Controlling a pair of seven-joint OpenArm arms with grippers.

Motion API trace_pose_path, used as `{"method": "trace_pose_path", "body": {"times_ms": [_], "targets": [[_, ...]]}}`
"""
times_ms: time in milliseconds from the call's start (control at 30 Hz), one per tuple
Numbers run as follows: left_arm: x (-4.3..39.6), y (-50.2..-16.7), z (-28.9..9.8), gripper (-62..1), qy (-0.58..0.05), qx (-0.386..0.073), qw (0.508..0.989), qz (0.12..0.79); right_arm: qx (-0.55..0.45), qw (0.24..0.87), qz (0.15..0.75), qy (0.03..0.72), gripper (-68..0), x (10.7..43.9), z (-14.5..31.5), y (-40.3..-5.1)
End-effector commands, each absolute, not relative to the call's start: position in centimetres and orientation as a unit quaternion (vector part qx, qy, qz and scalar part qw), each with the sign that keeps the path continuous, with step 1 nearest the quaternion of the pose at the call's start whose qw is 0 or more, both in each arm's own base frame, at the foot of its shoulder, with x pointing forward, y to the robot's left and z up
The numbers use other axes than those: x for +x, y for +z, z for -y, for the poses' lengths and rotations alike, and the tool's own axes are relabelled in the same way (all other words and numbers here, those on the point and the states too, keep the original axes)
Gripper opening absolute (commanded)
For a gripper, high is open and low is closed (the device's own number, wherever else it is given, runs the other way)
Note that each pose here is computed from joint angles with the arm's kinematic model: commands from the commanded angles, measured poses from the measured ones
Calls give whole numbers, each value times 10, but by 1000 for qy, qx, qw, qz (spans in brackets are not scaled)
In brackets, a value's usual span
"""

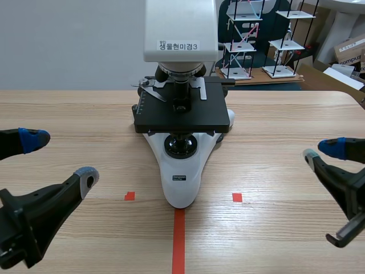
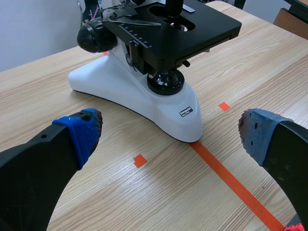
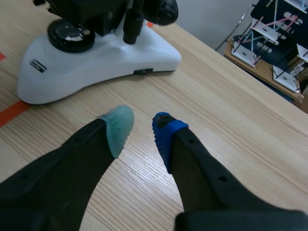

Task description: Point at the fine focus knob

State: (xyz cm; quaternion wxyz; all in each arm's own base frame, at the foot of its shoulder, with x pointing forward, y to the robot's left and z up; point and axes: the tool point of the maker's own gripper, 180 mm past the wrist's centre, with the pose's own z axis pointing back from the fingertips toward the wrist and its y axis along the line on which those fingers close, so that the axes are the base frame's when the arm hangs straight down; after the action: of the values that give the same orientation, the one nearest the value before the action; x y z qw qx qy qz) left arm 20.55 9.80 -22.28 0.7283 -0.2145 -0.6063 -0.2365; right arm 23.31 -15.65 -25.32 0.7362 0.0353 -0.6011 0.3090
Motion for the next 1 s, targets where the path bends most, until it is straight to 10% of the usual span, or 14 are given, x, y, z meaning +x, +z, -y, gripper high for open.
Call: {"method": "trace_pose_path", "body": {"times_ms": [0,500,967], "targets": [[207,-213,-96,-13,-234,-220,718,618,20,729,615,300,-599,243,165,-248],[207,-213,-96,-13,-233,-220,718,618,-39,715,659,231,-671,311,241,-258],[207,-213,-96,-13,-233,-220,718,618,0,679,679,281,-671,372,221,-255]]}}
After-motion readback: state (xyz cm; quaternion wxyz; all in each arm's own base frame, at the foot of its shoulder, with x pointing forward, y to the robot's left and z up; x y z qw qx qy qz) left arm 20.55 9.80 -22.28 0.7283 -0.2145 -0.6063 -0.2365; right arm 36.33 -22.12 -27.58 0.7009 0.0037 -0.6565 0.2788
